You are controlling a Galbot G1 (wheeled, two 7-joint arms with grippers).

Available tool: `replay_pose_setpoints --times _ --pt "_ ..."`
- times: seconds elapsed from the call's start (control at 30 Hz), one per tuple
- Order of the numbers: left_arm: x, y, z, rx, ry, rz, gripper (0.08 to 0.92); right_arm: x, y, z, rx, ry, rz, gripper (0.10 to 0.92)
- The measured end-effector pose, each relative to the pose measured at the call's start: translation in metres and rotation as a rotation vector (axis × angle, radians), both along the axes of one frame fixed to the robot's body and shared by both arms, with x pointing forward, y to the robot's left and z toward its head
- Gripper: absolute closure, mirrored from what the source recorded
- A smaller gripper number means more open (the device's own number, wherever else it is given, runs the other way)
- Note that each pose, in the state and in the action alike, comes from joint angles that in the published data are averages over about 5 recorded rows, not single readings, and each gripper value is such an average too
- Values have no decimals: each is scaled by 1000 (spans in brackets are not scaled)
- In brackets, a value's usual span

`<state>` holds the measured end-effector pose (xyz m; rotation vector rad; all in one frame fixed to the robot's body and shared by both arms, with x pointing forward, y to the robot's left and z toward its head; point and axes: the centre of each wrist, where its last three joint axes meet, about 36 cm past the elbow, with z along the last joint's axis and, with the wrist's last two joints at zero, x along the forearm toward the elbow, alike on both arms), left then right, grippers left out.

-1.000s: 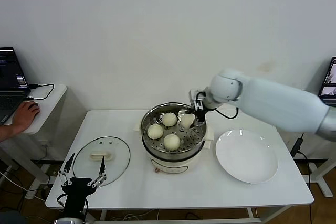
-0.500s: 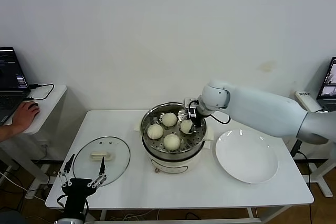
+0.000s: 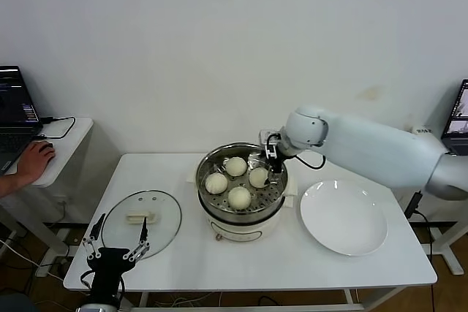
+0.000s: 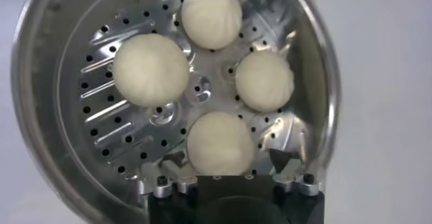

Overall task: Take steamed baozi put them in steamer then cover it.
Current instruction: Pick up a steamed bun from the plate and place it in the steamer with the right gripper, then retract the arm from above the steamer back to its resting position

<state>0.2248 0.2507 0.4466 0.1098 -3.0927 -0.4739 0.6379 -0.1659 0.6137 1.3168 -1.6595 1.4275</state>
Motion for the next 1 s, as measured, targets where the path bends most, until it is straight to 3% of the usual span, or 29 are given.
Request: replay_pose_setpoints --times 0.3,0.73,1.0 --pt "-2 2 -1 -5 -1 15 177 -44 -49 -14 229 -177 -84 199" --pt "-3 0 -17 -27 -8 35 177 -128 -99 -106 791 -493 -257 199" --pt "2 1 -35 22 -34 70 177 -188 -125 -171 1044 -650 -408 199"
